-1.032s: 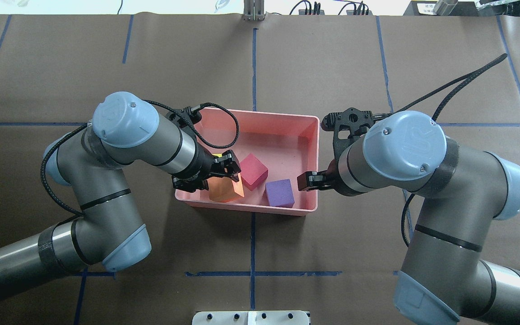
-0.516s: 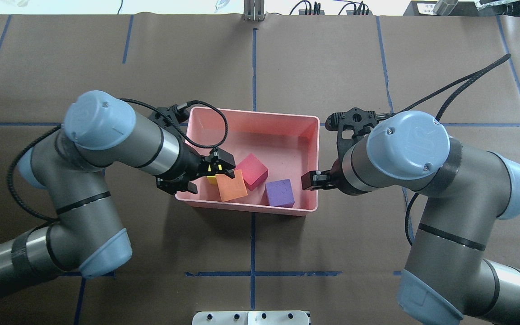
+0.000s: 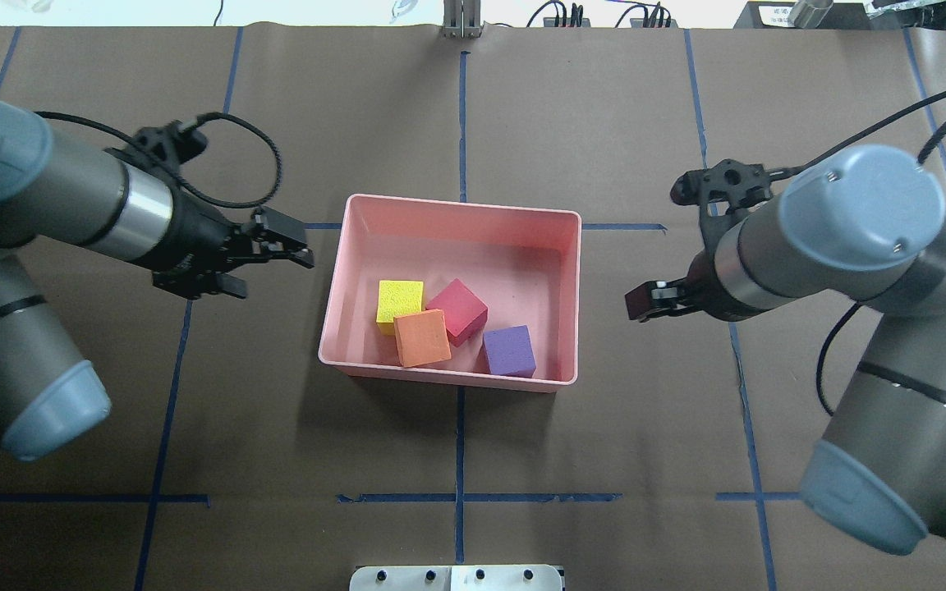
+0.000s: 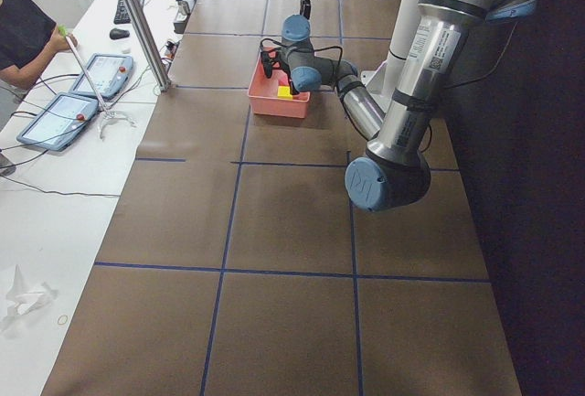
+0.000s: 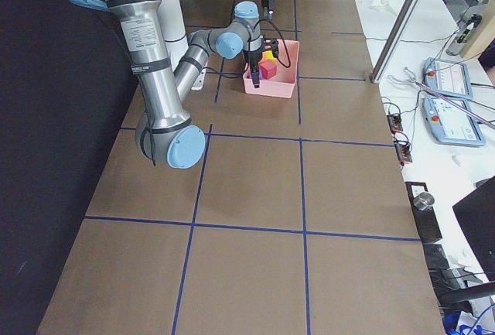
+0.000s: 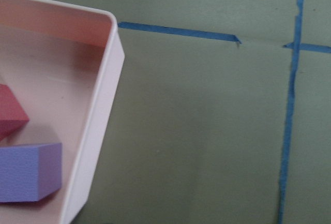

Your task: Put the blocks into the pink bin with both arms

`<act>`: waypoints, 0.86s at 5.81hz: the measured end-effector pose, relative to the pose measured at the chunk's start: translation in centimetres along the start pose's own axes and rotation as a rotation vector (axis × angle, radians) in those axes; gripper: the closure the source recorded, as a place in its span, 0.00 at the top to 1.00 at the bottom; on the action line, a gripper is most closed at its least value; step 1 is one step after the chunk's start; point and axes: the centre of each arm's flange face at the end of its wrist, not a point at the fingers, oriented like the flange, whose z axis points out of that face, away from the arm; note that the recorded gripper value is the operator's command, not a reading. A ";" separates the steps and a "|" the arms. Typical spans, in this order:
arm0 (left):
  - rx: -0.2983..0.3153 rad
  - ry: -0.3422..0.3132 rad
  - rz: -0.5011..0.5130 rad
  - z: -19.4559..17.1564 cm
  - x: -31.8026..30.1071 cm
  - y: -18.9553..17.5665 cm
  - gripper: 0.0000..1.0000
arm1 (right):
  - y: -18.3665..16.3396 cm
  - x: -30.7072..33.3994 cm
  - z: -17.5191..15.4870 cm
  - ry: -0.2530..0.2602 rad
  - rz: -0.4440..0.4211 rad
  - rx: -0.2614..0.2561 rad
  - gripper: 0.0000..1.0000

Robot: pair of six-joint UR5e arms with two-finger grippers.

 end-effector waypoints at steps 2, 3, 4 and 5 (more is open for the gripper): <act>0.021 -0.100 0.177 -5.5 -12.1 -3.8 1.00 | -2.2 10.2 -2.2 0.027 -0.053 -0.032 1.00; 0.031 -0.166 0.282 -7.8 -18.4 -4.9 1.00 | -3.2 16.6 -3.5 0.028 -0.074 -0.054 1.00; 0.041 -0.225 0.390 -10.2 -23.9 -5.8 1.00 | -3.3 23.5 -4.8 0.012 -0.088 -0.077 1.00; 0.047 -0.286 0.493 -12.8 -28.9 -7.2 1.00 | -2.7 30.3 -5.5 0.008 -0.113 -0.093 1.00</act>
